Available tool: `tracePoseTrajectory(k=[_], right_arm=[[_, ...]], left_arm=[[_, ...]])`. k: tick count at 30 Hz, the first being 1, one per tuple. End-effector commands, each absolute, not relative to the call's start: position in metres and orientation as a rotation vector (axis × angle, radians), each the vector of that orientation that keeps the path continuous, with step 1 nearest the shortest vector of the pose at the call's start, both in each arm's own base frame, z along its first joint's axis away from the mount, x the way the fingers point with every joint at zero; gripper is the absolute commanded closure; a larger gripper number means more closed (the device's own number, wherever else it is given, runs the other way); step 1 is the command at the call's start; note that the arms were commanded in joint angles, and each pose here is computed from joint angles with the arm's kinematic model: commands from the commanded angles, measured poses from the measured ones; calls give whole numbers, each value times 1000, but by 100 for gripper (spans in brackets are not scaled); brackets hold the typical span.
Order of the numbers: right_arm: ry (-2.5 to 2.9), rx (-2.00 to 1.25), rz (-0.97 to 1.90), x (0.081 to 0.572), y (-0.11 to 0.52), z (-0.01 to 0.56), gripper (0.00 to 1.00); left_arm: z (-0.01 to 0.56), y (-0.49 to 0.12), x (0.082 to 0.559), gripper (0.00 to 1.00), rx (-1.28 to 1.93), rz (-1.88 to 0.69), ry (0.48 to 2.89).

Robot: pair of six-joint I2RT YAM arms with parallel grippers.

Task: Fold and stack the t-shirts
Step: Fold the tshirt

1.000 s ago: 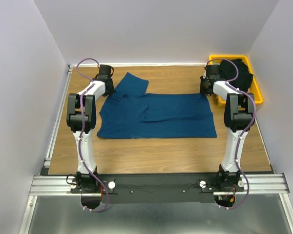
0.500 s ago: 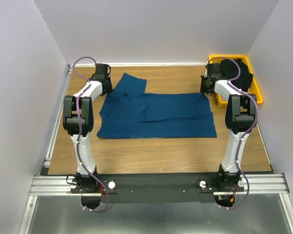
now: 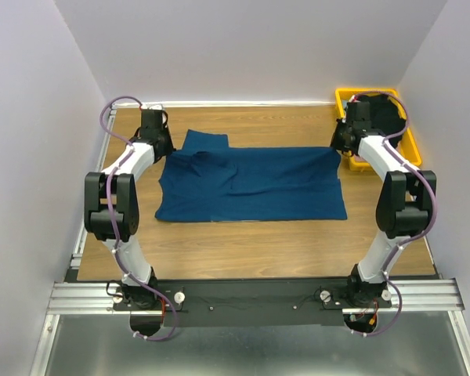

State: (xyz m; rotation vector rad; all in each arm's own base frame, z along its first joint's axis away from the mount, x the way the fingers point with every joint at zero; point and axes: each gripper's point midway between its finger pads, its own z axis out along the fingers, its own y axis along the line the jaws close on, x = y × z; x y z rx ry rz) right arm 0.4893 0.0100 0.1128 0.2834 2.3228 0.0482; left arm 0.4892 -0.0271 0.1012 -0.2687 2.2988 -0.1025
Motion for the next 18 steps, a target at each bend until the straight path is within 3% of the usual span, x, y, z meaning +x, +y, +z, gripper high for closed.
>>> tracePoseTrajectory(k=[1,18], right_arm=[[2339,439,-17,466,-12,100,99],[2358,694,-50,417,-51,71,99]], left_arm=[[118,-20,481,100,-317,-124,2233],[100,-14,419,100,-384,-139,2255]])
